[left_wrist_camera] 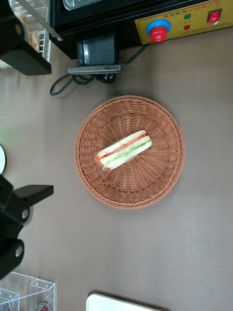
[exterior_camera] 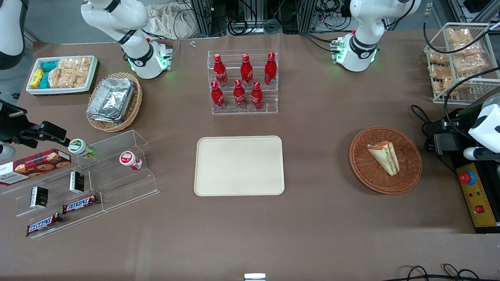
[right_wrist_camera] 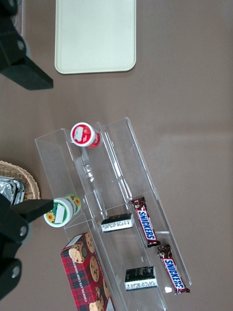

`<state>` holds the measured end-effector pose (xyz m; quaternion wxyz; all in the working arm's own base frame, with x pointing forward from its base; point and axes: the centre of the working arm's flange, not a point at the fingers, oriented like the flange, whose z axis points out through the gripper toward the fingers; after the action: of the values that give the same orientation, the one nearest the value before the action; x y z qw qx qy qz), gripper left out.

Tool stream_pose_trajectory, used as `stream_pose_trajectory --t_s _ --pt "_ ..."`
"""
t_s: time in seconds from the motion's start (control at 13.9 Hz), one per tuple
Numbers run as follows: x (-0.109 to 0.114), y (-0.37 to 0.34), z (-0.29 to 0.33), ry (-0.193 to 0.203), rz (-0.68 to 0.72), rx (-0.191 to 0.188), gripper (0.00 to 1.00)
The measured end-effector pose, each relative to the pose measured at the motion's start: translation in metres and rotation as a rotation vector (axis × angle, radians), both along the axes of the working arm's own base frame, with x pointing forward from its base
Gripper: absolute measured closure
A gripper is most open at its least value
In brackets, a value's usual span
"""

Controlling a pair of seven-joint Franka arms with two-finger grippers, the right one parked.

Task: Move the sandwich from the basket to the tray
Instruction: 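Move the left gripper down over the wrapped sandwich in the wicker basket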

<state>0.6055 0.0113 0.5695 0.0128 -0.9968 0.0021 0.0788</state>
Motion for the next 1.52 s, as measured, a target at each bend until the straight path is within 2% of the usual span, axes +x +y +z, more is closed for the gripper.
stream_pose_trajectory --t_s 0.29,0.51,0.65,0.79,1.01,1.15,1.23,1.52 --pt "0.001 0.0 0.007 -0.014 -0.013 -0.002 0.0" --pt "-0.001 0.001 -0.012 0.02 -0.01 -0.002 0.0" --pt "-0.003 0.003 -0.036 -0.001 -0.007 0.0 0.0" --pt "-0.018 0.006 -0.067 -0.026 -0.001 -0.002 0.0" --pt "-0.045 0.007 -0.124 -0.007 0.055 -0.005 0.0" --pt "-0.055 0.006 -0.16 0.014 0.113 0.003 0.0" --pt "-0.058 0.006 -0.176 0.013 0.136 0.002 0.0" --pt "-0.066 0.003 -0.238 -0.026 0.224 0.0 0.0"
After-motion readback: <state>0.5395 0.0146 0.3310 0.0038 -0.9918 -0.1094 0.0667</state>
